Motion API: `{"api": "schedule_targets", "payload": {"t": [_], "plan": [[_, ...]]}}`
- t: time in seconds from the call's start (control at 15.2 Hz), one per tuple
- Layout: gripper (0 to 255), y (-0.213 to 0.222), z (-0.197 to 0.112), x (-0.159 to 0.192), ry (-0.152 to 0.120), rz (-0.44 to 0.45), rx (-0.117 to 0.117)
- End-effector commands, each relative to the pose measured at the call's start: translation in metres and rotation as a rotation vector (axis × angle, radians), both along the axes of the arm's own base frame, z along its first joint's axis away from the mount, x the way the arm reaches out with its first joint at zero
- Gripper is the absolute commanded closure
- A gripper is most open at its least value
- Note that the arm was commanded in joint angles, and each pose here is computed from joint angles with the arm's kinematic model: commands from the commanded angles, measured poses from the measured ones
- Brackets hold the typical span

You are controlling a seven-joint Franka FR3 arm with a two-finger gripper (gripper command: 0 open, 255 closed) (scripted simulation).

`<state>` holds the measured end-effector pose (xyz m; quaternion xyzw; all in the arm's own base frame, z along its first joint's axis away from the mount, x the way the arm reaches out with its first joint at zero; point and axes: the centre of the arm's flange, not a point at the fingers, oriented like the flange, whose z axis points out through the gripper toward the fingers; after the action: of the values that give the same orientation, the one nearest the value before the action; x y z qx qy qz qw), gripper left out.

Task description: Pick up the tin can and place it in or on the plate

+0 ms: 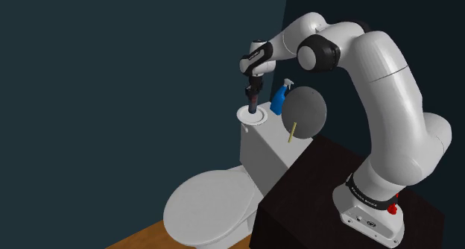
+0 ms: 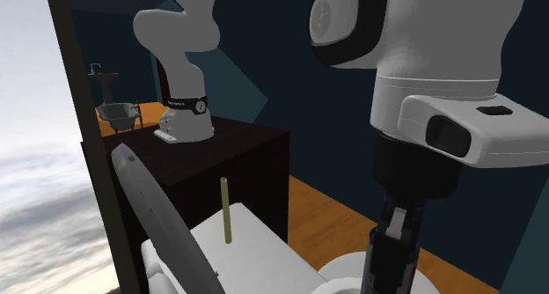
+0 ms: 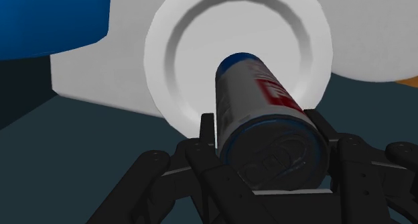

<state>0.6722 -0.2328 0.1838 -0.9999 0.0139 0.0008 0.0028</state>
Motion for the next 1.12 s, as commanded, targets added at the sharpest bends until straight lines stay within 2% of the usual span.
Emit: {"api": "schedule_targets", "payload": {"t": [0.0, 0.13, 0.66, 0.73, 1.06], "plan": [[255, 0.000, -0.010, 0.001, -0.001, 0.000, 0.000], [255, 0.000, -0.022, 0.001, -0.001, 0.000, 0.000], [255, 0.000, -0.022, 0.001, -0.001, 0.000, 0.000], [0, 0.000, -0.022, 0.001, -0.001, 0.000, 0.000], [0, 0.000, -0.022, 0.001, -0.001, 0.000, 0.000]]}}
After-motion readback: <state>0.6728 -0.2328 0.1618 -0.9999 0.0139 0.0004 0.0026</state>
